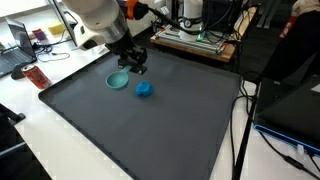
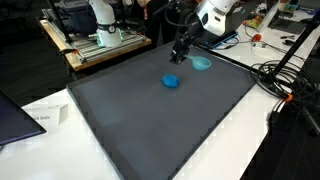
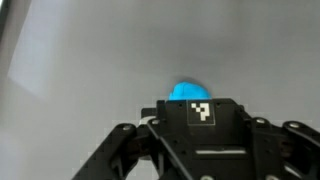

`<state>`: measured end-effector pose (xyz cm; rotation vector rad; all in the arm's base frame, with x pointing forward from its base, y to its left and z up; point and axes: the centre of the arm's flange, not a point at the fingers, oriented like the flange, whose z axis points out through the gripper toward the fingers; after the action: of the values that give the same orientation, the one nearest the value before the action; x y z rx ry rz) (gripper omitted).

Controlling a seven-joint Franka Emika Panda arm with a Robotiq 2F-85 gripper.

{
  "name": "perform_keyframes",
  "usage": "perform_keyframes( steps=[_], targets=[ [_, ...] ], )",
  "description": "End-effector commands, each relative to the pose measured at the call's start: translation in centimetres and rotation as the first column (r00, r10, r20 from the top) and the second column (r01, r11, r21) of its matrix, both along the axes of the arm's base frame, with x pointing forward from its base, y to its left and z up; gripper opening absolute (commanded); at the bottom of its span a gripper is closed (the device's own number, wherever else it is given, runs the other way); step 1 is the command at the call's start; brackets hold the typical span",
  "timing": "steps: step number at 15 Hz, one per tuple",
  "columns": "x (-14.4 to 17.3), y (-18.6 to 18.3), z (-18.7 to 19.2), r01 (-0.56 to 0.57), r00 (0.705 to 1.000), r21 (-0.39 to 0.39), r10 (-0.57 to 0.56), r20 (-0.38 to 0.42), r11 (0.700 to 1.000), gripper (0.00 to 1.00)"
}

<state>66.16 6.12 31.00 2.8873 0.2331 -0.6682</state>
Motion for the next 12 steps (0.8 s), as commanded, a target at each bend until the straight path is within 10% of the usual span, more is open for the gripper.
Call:
perform_keyframes(
  steps=[1,11,12],
  targets=[
    [-5.5,0.3,1.5,-0.117,0.992,-0.048,0.114,-0.059,0.992,0.35],
    [-9.0,5.3,-0.8,-0.509,0.849,-0.281,0.420,-0.321,0.814,0.35],
    [-7.9,5.5,-0.6,-0.441,0.886,-0.243,0.375,-0.273,0.864,0.60]
  ],
)
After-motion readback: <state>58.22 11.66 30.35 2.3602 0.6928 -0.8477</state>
